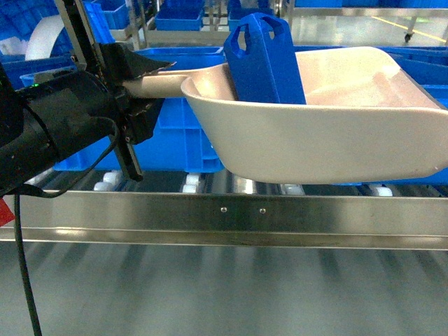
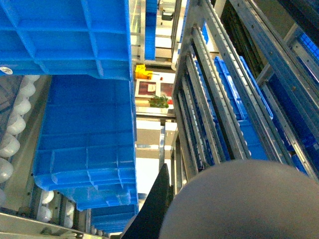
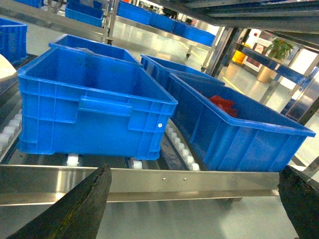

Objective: Place part in tray to right shelf

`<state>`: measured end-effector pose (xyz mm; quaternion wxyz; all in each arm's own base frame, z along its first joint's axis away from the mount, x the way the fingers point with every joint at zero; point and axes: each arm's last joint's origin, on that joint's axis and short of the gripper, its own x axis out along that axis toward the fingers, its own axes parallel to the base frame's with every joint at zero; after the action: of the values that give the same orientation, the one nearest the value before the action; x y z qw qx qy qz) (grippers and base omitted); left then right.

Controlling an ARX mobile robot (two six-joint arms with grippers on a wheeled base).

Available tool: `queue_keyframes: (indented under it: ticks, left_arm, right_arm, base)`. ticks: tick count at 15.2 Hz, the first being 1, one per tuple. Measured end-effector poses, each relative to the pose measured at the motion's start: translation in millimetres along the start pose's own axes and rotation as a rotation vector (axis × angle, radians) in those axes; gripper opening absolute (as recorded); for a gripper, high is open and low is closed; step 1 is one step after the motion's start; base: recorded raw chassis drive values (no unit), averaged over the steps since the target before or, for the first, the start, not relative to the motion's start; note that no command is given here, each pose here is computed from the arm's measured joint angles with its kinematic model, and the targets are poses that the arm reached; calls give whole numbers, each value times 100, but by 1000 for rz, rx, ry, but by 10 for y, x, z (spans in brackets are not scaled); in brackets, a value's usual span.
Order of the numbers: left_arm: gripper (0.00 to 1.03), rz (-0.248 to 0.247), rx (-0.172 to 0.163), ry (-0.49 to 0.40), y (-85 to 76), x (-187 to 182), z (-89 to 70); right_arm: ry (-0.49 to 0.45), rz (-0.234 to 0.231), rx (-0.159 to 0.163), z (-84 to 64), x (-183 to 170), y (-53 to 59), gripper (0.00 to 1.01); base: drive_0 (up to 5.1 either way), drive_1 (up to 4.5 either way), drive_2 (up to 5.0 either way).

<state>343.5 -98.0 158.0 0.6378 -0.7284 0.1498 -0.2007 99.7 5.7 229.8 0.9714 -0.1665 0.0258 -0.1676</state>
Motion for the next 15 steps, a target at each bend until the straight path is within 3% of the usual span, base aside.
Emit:
queue_keyframes:
  ticks: [15]
  left_arm:
    - [12,0,0,0,0,0,0]
  right_arm:
    - [0,0,0,0,0,0,98]
  base:
    - [0,0,0]
